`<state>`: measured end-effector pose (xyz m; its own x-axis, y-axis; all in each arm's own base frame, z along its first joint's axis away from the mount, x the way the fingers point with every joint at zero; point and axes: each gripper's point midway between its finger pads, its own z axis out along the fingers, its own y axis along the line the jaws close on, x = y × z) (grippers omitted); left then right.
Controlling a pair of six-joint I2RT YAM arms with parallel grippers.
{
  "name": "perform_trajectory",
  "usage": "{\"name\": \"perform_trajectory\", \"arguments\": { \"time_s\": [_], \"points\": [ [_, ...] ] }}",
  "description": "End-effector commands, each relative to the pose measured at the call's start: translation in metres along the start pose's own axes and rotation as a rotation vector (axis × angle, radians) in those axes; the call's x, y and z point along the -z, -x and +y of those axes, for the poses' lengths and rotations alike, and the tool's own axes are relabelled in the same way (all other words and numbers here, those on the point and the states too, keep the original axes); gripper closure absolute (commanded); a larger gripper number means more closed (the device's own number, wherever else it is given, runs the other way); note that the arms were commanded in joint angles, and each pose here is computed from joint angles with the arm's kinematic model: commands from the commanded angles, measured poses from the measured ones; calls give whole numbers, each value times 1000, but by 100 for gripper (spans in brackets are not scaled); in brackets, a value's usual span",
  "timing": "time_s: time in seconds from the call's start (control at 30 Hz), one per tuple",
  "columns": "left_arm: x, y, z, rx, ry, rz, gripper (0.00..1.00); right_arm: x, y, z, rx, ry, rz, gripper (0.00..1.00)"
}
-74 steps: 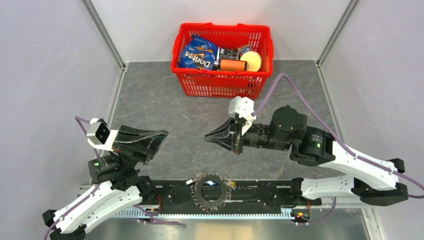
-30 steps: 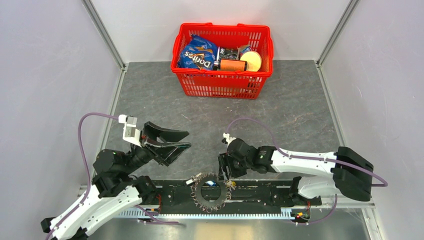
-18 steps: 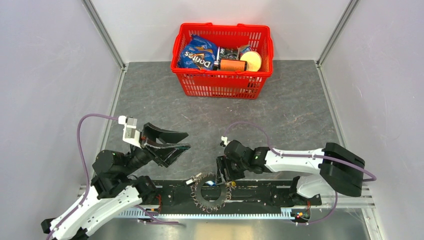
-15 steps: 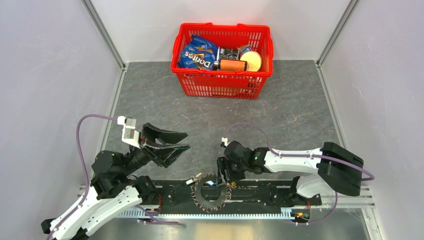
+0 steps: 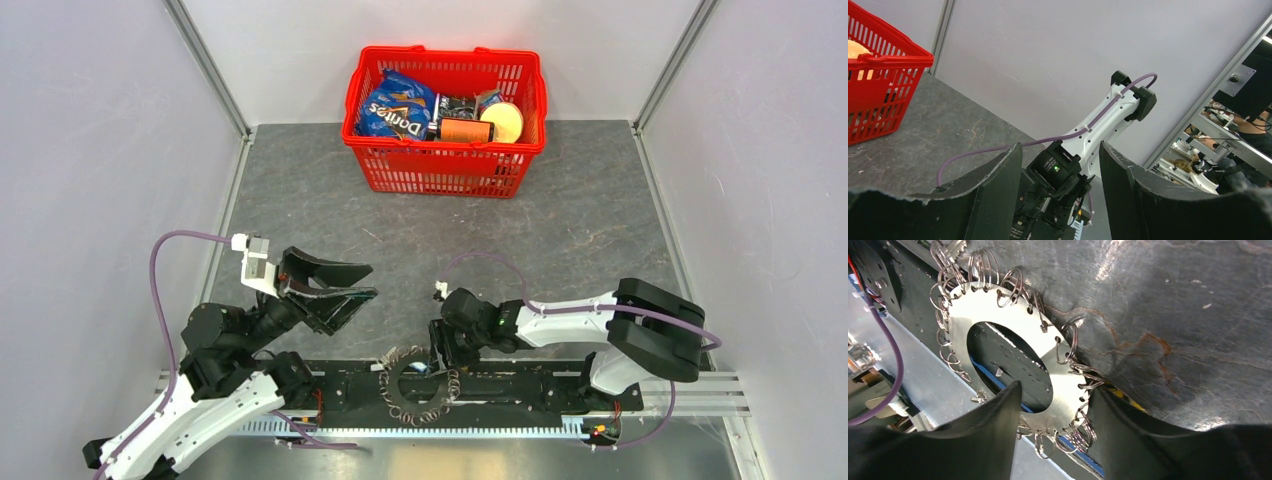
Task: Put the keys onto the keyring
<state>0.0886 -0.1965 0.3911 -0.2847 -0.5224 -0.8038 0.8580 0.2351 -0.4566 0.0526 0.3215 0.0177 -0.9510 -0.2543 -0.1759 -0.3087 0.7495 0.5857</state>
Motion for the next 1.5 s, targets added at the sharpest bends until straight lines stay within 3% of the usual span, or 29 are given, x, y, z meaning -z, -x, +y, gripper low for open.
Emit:
{"name": "perform_trajectory", "arguments": {
  "time_s": [0.0,0.2,0.37,0.73,1.0,1.2,1.47],
  "points": [
    [3,8,-2,-41,2,-21,35,-2,-5,13,13,47,9,46],
    [2,8,0,-42,10,-22,35,11,1,15,36,31,-32,81],
    [2,7,1,-39,11,-23,35,36,15,26,91,33,-122,100],
    [-1,11,-3,-35,-2,-32,35,113,58,60,283,53,-383,100],
    [-3,14,-7,-42,-7,-13,35,175,80,86,566,7,-475,100],
    [-1,14,-10,-68,2,35,34,225,83,115,797,49,-499,100],
    [-8,9,-22,-112,-59,126,30,264,57,155,1130,205,-378,100]
  ]
}}
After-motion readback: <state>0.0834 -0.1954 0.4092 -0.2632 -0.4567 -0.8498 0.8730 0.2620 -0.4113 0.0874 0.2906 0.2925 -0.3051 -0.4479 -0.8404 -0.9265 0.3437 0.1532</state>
